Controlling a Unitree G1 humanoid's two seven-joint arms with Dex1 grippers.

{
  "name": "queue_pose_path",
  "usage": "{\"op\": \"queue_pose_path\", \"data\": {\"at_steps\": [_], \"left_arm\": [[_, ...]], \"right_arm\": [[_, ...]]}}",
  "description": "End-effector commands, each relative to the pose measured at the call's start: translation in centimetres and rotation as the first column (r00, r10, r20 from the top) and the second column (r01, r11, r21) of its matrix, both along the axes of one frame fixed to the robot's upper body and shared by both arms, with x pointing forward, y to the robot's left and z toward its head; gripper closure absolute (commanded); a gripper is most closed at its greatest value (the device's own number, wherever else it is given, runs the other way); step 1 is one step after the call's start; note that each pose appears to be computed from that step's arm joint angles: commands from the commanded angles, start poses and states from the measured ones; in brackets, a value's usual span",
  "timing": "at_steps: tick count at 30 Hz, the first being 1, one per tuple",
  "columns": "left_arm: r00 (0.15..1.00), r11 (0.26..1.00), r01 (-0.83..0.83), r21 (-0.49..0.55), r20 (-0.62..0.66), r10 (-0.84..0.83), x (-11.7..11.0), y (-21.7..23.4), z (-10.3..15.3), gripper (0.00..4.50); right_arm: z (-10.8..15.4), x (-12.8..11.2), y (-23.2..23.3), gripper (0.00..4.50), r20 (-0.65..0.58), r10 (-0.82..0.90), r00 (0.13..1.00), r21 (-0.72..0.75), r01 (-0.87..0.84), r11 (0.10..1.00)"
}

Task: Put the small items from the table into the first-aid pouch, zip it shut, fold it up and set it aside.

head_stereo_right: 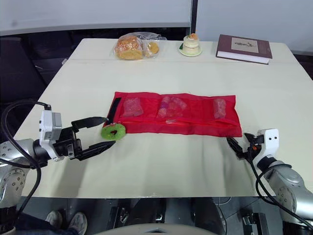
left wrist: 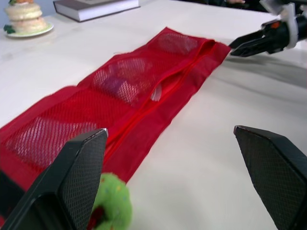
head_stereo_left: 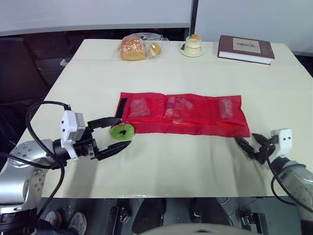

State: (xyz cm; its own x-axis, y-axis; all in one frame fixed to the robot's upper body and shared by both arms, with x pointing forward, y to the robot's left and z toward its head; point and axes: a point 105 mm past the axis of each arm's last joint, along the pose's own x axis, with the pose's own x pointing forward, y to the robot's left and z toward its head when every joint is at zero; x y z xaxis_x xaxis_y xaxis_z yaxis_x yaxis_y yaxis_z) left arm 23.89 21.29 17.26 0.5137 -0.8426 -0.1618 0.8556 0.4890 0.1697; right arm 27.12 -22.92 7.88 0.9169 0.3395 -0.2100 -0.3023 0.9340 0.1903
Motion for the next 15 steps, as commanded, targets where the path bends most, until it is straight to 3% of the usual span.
{"op": "queue_pose_path", "data": {"at_steps": [1,3,9,11,15], "left_arm": [[0.999,1.000,0.028,0.006,0.037,-0.028,-0.2,-0.7,1.1,0.00],[0.998,0.999,0.041,0.005,0.041,-0.041,-0.2,-1.1,1.3,0.00],[0.994,0.996,0.089,0.002,0.058,-0.089,-0.3,-2.2,2.2,0.00],[0.993,0.995,0.104,0.002,0.056,-0.104,-0.4,-2.5,2.4,0.00],[0.989,0.990,0.140,0.003,0.053,-0.140,-0.7,-3.2,2.5,0.00]], "right_arm": [[0.3,0.5,1.3,0.27,0.019,0.037,0.999,0.014,-0.037,0.999],[0.3,0.9,1.8,0.90,0.023,0.044,0.999,0.012,-0.044,0.999],[0.8,1.7,2.5,3.67,0.049,0.049,0.998,0.003,-0.049,0.999],[1.0,1.5,2.4,4.41,0.052,0.046,0.998,-0.001,-0.046,0.999],[1.4,0.5,0.2,4.41,0.043,0.008,0.999,-0.075,-0.005,0.997]]}}
